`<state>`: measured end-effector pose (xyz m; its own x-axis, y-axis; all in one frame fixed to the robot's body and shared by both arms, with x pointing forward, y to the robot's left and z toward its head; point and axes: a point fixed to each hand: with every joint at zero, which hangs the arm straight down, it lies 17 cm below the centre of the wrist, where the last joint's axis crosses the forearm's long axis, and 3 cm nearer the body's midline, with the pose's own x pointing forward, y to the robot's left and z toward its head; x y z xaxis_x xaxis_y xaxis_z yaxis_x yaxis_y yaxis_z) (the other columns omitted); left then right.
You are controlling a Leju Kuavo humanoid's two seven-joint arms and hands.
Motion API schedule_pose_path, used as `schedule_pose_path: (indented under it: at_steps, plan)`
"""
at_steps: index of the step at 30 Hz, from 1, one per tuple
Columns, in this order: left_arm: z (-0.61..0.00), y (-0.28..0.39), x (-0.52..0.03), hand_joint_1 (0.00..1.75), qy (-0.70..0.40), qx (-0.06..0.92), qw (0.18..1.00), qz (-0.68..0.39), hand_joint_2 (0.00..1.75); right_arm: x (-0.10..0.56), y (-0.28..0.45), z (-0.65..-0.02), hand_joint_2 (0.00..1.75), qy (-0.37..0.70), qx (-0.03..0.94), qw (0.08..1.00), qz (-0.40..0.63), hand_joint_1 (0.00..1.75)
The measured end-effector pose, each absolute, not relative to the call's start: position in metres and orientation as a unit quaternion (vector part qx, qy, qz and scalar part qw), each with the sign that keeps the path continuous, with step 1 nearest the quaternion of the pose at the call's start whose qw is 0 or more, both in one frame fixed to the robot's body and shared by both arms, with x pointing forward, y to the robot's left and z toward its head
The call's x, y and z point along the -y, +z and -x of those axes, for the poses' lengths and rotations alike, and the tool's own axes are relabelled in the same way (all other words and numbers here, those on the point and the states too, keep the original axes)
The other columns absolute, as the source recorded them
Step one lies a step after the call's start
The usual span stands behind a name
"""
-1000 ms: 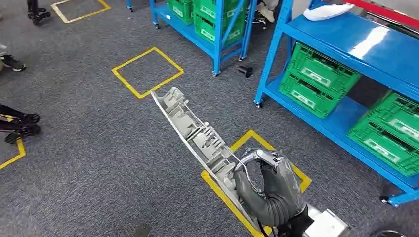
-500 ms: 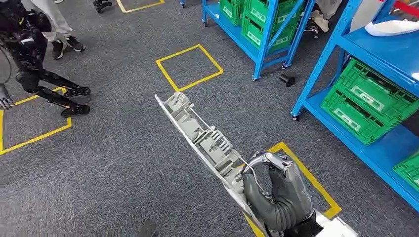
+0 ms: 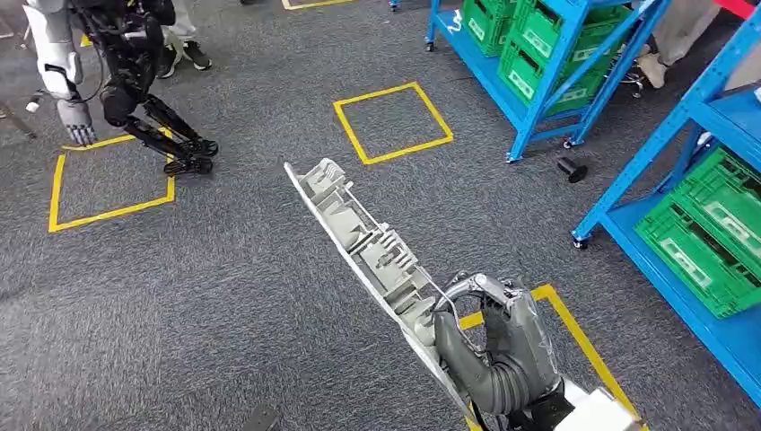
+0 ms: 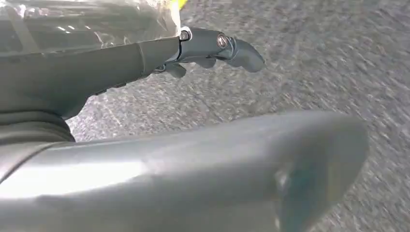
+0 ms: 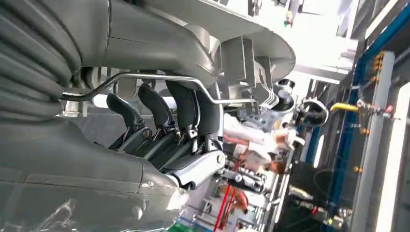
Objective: Take the parts from the cabinet and place them on the table.
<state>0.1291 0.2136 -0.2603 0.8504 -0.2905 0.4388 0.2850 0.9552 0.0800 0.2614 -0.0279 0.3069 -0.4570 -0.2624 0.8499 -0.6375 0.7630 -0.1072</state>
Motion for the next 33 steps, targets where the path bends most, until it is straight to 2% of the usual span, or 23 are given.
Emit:
schedule_pose_path:
  at_steps: [33]
  plan:
    - [-0.14, -0.258, -0.208, 0.0, -0.172, 0.236, 0.956, -0.005, 1.75, 0.037, 0.304, -0.262, 1.75, 0.21, 0.831, 0.45, -0.25, 1.75]
